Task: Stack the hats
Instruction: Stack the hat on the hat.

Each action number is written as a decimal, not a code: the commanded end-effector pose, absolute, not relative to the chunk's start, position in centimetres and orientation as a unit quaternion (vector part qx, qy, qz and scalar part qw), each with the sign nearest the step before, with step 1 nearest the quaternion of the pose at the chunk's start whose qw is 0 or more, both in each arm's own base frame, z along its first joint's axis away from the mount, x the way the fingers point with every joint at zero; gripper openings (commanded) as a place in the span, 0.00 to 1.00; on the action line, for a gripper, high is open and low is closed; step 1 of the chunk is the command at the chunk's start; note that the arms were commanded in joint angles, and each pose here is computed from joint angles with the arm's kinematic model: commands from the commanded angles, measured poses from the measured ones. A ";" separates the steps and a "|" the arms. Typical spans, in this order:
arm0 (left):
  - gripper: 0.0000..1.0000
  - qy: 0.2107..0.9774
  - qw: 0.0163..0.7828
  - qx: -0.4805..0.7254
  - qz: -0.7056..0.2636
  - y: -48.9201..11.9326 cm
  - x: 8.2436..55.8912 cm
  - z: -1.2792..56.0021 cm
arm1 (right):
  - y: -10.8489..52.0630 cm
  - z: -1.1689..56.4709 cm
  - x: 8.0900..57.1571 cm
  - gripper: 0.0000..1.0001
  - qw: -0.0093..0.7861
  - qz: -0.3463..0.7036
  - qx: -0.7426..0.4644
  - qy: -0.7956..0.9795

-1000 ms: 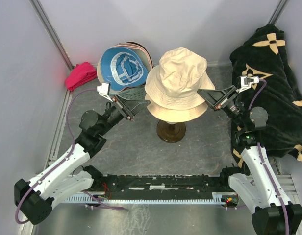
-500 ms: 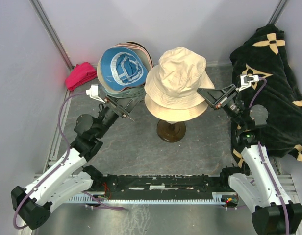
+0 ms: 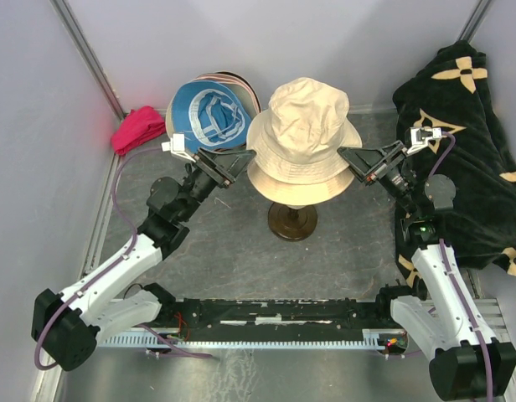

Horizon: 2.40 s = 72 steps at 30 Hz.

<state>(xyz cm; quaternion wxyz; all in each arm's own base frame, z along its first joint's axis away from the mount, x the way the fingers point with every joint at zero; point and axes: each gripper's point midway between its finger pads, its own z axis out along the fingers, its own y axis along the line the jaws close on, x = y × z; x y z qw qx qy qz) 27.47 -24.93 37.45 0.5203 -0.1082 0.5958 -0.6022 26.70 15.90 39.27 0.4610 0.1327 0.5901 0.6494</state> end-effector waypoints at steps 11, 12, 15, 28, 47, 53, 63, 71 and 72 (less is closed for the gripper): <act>0.68 0.513 0.586 -0.105 -0.619 -22.5 27.6 43.8 | 15.8 41.3 26.5 0.39 0.482 0.645 0.114 0.582; 0.68 0.513 0.586 -0.105 -0.619 -22.5 27.7 43.7 | 15.8 41.4 26.5 0.41 0.483 0.645 0.115 0.581; 0.68 0.512 0.586 -0.107 -0.620 -22.5 28.1 43.7 | 15.6 41.4 26.5 0.47 0.489 0.642 0.118 0.579; 0.69 0.503 0.573 -0.099 -0.640 -23.3 29.5 44.0 | 15.0 41.2 26.6 0.55 0.493 0.644 0.141 0.568; 0.70 0.488 0.552 -0.093 -0.670 -25.1 31.1 44.0 | 13.7 41.6 27.6 0.56 0.499 0.665 0.181 0.526; 0.65 0.487 0.550 -0.094 -0.673 -25.3 31.4 43.8 | 12.8 41.4 28.6 0.57 0.505 0.667 0.202 0.510; 0.37 0.491 0.541 -0.086 -0.677 -25.8 31.4 43.1 | 12.0 41.9 31.0 0.54 0.495 0.700 0.224 0.464; 0.16 0.492 0.534 -0.081 -0.683 -26.2 31.5 42.8 | 11.7 42.6 31.4 0.48 0.489 0.715 0.229 0.445; 0.15 0.492 0.534 -0.079 -0.683 -26.2 31.5 42.8 | 11.8 42.7 31.5 0.47 0.486 0.718 0.228 0.443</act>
